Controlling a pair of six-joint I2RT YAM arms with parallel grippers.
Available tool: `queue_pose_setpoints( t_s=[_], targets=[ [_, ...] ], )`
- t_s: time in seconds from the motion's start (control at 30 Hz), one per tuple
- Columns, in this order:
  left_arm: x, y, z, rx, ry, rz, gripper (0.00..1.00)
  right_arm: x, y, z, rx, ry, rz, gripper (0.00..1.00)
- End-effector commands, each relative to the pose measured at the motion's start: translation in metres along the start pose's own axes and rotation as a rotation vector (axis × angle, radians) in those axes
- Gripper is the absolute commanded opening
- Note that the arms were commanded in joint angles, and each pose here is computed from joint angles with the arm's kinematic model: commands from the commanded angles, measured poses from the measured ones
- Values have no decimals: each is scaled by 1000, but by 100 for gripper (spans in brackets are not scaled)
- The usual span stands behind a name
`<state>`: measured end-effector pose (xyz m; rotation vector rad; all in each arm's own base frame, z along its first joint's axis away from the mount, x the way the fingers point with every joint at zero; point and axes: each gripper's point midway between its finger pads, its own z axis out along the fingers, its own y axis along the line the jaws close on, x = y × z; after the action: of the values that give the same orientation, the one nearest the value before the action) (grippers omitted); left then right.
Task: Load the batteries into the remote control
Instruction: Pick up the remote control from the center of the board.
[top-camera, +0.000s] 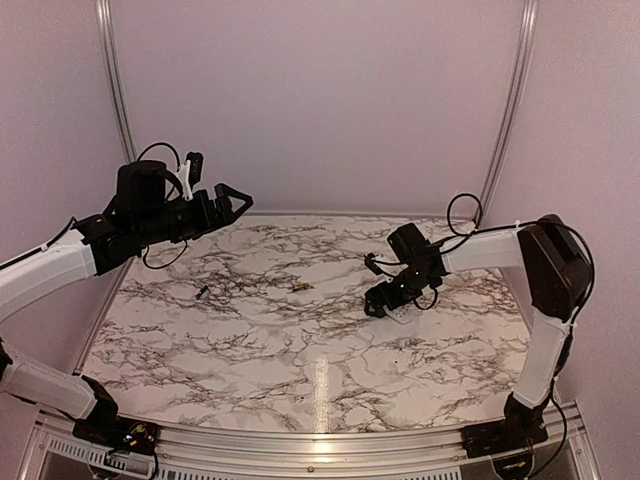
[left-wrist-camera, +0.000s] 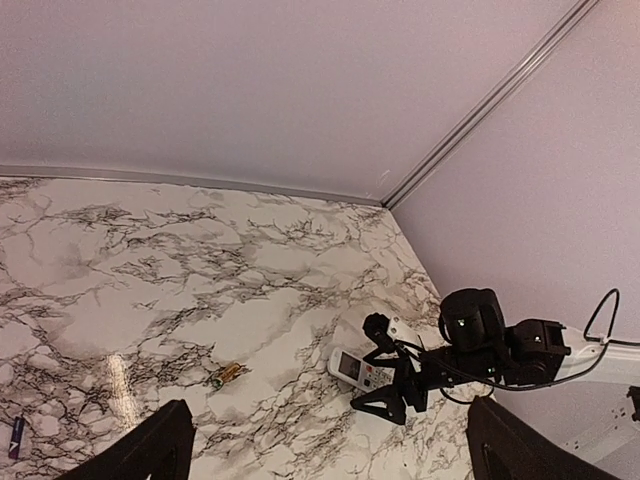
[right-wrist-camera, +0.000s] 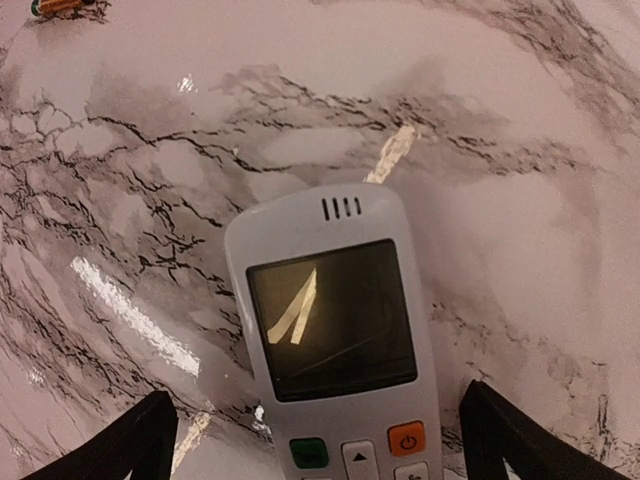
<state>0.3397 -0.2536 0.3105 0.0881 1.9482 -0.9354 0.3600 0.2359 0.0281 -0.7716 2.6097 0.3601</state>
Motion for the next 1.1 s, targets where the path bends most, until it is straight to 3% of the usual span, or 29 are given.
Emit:
queue_pose_setpoints(
  t_s=[0.0,0.3,0.6,0.87,1.07],
  targets=[
    [7,-14,1,52,73,-56,99,0,-5,7,48,61,-54,94],
    [-20,-45,7,132,77,-27,99,-9,2,28,111,152,-141,74],
    [-9,-29,22,107,89,-56,99,-8,9,29,74,160,-138,46],
    [12,-18,15,158,35,19,99,-34,38,8,-71,51,-122,28],
    [23,-15,2,205,-23,92,99,-93,82,-46,-280,-179,-112,22]
  ],
)
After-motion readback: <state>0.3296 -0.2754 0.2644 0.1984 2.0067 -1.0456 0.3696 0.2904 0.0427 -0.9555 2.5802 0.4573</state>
